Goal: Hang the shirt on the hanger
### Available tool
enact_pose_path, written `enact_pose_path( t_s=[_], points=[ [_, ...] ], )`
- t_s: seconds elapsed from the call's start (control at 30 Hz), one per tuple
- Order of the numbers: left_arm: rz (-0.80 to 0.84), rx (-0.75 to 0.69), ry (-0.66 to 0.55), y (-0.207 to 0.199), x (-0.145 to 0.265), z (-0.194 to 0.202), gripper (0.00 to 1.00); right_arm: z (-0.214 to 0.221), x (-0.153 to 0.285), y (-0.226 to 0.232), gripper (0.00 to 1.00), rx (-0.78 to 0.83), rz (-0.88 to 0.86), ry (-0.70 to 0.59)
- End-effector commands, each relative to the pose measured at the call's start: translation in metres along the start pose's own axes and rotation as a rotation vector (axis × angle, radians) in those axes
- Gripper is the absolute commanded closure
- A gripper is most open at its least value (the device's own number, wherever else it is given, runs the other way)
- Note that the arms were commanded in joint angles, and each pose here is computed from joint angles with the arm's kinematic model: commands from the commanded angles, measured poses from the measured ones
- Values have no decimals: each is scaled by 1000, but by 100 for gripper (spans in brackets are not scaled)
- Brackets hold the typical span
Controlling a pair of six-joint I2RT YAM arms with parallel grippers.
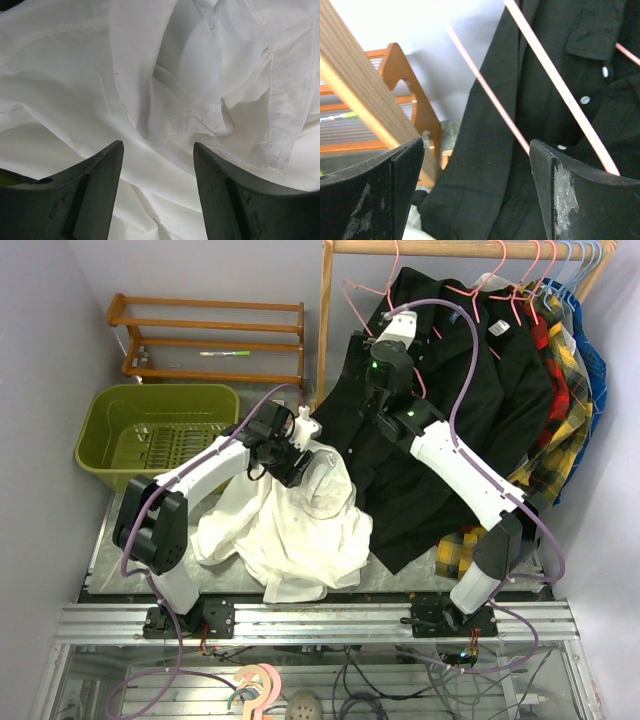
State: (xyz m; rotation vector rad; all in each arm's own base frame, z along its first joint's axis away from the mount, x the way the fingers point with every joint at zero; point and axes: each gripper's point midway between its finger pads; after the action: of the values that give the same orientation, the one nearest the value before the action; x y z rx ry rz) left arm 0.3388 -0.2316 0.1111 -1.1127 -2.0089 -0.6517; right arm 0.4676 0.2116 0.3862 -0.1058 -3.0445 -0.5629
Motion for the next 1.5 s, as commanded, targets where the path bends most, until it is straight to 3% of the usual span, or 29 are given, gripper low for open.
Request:
enact_pose_path(
  t_s=[0.0,0.17,0.4,0.53,0.73,1.2,1.47],
  points=[
    [23,-4,-19,-3,-4,-4,31,-36,3,-6,14,25,-33,-66],
    [30,-8,-14,-4,-5,-3,31,-51,34,43,14,32,-354,0],
    [29,-11,-10,-4,-5,-2,32,-87,86,72,16,25,-598,42],
    [34,-11,-12,-5,-5,-3,32,-118,76,37,14,30,-469,-29],
    [48,-13,-14,-8,-5,-3,32,-127,20,-24,10,5,-358,10],
    [33,-27,-4,-6,-2,2,32,-74,-18,4,10,-93,-480,161],
    [28,-21,1,-5,-2,1,32,-23,-20,-4,20,-58,-398,226]
  ],
)
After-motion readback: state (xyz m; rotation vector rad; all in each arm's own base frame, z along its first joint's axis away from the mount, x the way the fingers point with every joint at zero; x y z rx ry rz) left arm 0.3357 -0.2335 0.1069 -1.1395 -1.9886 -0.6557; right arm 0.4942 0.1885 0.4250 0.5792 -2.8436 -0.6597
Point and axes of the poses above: each gripper's point midway between its finger pads, its own x axis back along the fingers, its own y axis along the line the jaws close on, z = x × y, and after that the axes turned 13 degrees about -x, right-handed
